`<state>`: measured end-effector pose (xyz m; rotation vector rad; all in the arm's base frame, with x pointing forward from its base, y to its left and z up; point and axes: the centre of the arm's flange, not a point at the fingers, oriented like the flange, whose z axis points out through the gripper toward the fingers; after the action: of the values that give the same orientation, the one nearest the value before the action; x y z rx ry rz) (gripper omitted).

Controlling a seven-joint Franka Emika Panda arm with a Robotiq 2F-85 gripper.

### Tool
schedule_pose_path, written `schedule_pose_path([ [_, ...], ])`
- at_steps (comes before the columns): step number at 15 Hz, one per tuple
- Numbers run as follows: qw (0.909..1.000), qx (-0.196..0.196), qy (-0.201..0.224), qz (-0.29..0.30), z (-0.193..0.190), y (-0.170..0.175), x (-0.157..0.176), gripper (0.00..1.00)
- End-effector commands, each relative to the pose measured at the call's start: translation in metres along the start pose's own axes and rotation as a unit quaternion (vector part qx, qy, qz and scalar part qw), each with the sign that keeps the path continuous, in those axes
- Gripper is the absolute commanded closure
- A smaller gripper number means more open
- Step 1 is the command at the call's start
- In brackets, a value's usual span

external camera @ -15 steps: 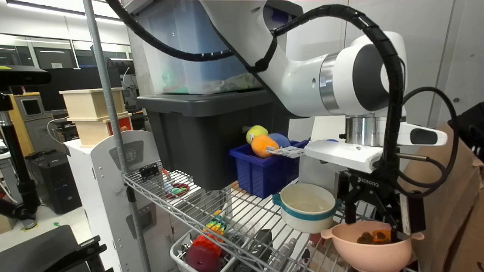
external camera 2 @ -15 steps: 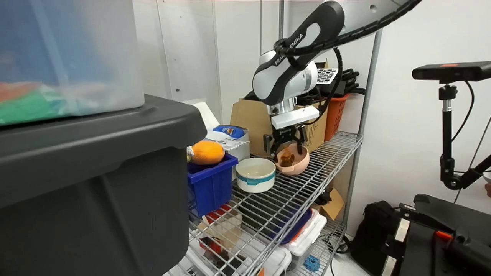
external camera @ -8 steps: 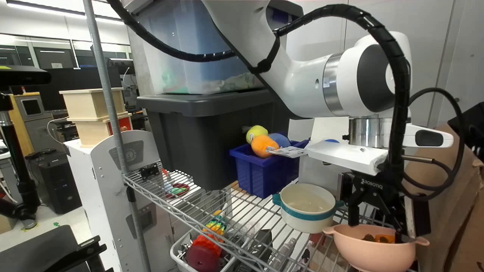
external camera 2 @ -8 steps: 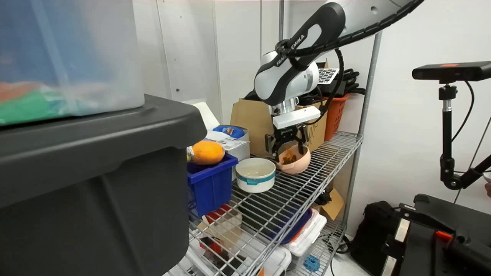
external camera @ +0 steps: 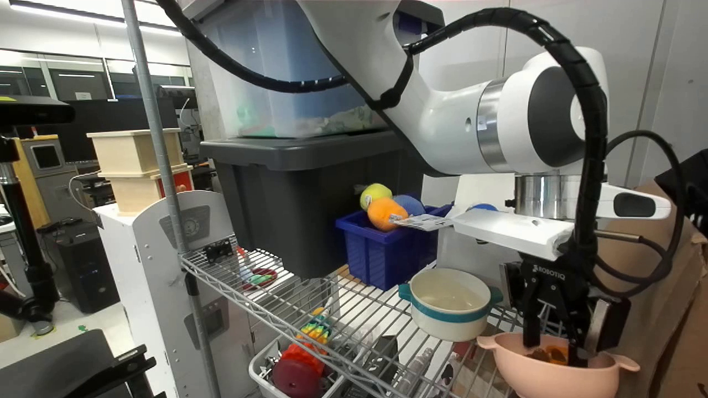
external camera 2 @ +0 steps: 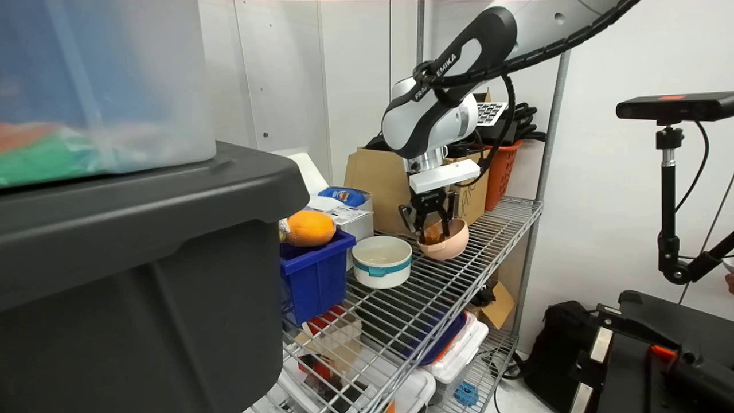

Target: Transfer the bear plushie from the pink bowl to the cream bowl

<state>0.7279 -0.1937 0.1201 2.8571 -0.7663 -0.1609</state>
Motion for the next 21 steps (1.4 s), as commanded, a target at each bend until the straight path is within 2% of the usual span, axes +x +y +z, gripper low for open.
schedule_pose_path([
  [1, 0.9999, 0.008, -0.009, 0.005, 0.000, 0.002, 0.010, 0.69],
  [5, 0.9999, 0.008, -0.008, 0.007, -0.001, 0.005, 0.011, 0.98],
  [6, 0.9999, 0.008, -0.008, 0.008, 0.000, 0.005, 0.011, 1.00],
  [12, 0.9999, 0.009, -0.007, 0.009, -0.004, 0.006, 0.009, 0.99],
  [21, 0.9991, 0.041, 0.008, -0.004, -0.049, 0.002, -0.004, 0.99],
])
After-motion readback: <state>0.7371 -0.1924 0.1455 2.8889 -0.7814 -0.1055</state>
